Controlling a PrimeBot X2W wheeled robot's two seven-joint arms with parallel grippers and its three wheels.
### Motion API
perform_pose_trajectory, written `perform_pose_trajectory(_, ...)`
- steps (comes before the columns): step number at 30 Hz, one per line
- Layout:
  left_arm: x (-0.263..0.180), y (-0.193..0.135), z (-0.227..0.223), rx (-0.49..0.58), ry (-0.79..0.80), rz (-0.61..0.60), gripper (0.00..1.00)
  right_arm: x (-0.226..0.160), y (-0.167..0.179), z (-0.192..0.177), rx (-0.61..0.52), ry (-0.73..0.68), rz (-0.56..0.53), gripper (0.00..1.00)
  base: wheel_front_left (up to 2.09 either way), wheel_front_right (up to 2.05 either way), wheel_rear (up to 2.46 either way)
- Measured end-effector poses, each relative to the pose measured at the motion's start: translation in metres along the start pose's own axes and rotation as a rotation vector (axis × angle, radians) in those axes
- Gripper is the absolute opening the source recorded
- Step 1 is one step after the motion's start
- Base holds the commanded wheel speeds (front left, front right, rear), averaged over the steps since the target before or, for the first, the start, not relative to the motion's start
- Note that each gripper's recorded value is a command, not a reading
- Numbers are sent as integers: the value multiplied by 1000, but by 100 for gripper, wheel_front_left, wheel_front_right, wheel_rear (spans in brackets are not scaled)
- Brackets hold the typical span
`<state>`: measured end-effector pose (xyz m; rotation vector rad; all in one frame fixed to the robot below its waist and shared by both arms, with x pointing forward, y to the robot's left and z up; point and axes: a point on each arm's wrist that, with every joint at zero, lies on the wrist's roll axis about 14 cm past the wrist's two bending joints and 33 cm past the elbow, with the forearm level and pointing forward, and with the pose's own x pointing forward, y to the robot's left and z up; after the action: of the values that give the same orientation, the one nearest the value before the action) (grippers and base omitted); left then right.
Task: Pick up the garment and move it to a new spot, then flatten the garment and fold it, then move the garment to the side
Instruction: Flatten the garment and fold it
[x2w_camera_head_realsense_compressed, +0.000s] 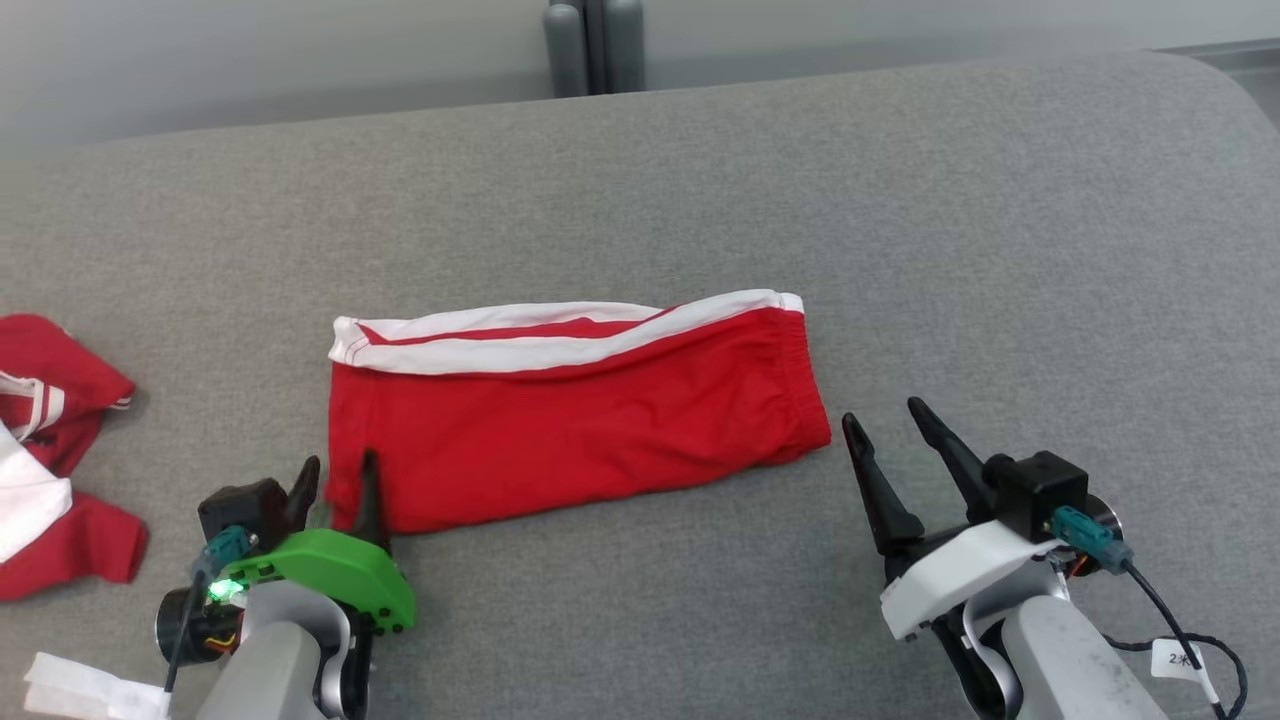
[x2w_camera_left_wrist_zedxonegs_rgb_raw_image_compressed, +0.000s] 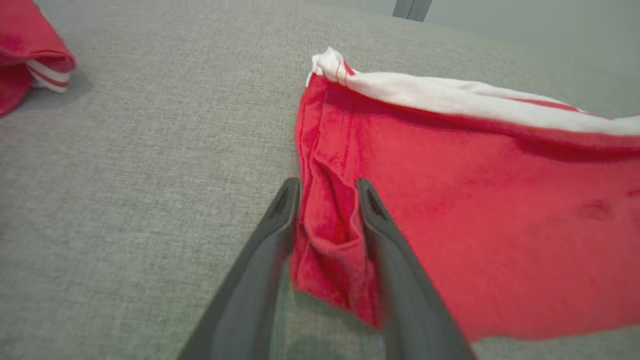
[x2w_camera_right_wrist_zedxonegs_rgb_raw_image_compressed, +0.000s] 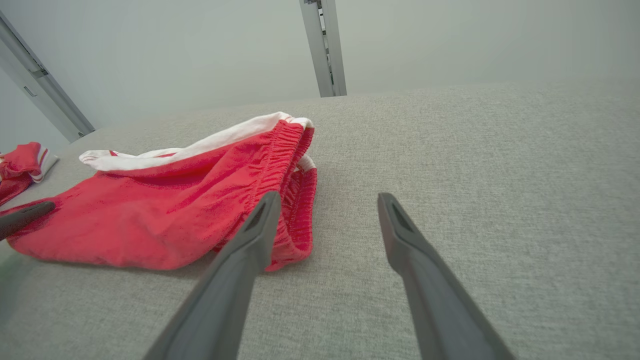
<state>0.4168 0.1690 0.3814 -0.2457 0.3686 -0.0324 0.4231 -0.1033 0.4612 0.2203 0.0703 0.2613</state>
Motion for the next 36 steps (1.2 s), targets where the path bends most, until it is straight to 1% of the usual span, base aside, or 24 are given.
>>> perform_pose_trajectory(6,-11,-3,8,-3,-54,7,100,24,29,8,-64,-17,105,100,0,0,0)
perform_pose_trajectory(10,-12,-4,18,12,-94,-2,100,37,31,-1,-117,17,123,100,0,0,0)
perform_pose_trajectory(16,-15,1,17,16,-100,7,100,47,25,-34,-148,125,122,100,0,0,0)
perform_pose_trajectory(20,-16,9,12,14,-88,26,100,48,21,-60,-131,206,113,100,0,0,0)
perform_pose_trajectory(22,-17,11,8,10,-79,30,100,47,21,-71,-100,237,105,100,0,0,0)
perform_pose_trajectory(23,-17,13,7,12,-76,34,100,48,21,-73,-86,245,103,85,0,0,0)
perform_pose_trajectory(24,-17,14,6,10,-73,38,100,50,22,-76,-68,250,102,41,0,0,0)
perform_pose_trajectory(25,-17,16,5,12,-71,40,100,50,23,-79,-51,254,103,22,0,0,0)
perform_pose_trajectory(26,-17,17,4,12,-69,43,100,50,24,-80,-31,258,102,0,0,0,0)
perform_pose_trajectory(30,-17,17,3,17,-66,43,100,52,28,-84,23,264,98,0,0,0,0)
perform_pose_trajectory(36,-14,15,6,21,-74,35,100,51,17,-77,53,242,52,0,0,0,0)
